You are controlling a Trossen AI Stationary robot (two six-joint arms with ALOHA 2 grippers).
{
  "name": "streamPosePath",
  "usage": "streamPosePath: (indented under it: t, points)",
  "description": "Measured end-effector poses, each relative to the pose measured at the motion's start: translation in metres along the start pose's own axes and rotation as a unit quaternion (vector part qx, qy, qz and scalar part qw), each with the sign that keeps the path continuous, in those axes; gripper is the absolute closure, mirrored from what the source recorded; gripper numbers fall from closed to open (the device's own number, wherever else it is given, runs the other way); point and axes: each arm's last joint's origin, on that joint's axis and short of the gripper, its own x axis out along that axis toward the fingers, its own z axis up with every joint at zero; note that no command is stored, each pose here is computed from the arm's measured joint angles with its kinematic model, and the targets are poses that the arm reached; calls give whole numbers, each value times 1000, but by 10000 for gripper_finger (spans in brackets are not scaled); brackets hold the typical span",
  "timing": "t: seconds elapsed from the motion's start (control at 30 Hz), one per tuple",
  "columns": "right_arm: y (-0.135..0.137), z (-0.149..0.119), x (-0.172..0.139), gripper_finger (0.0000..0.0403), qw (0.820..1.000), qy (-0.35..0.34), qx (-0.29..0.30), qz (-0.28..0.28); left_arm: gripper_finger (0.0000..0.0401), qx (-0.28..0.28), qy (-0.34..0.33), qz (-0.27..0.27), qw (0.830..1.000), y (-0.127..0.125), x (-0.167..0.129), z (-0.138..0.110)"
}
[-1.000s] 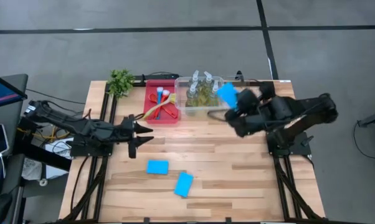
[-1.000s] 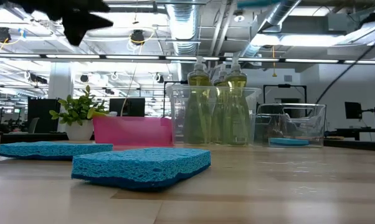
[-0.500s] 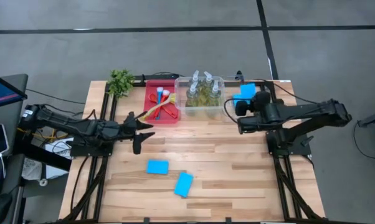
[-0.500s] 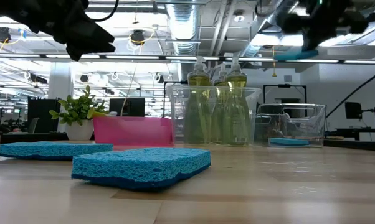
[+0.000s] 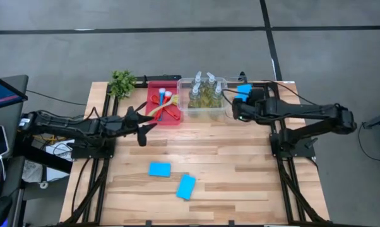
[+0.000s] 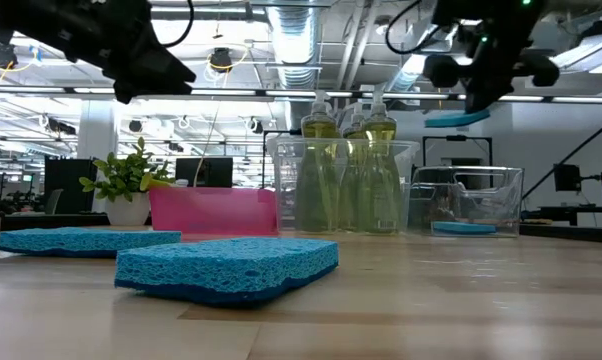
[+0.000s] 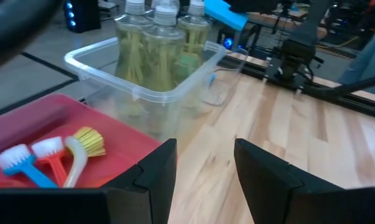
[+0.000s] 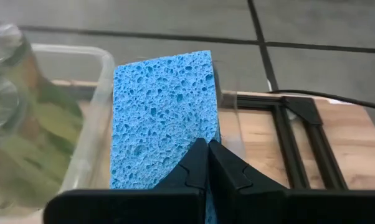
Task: Pick & Place Kitchen Sink Supplies
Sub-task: Put the blue dishwashing sponge into the transparent bin
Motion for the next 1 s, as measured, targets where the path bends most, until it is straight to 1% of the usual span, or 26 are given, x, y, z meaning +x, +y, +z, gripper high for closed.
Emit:
streamPosePath:
  t: [0.07,0.2,0.3,0.47,0.6,0.7,1.0]
  points:
    - [1,5,6,403,1000,9,-4,2,238,-1,-1,3,1000,1,0,0]
    - [-2,12,16,403,1000,18,17,-15,238,-1,-1,2,1000,1,0,0]
    - [-2,18,23,403,1000,26,5,-12,238,-1,1,-4,1000,0,0,0]
    - [6,23,41,403,998,53,-27,0,238,-1,5,-19,1000,-1,0,0]
    - [13,22,62,403,995,77,-55,-12,238,-5,6,-22,1000,-1,0,0]
    - [16,19,74,403,994,90,-57,-33,238,-5,6,-22,1000,-1,0,0]
    - [21,15,92,400,990,121,-55,-42,238,-2,5,-22,1000,-1,0,0]
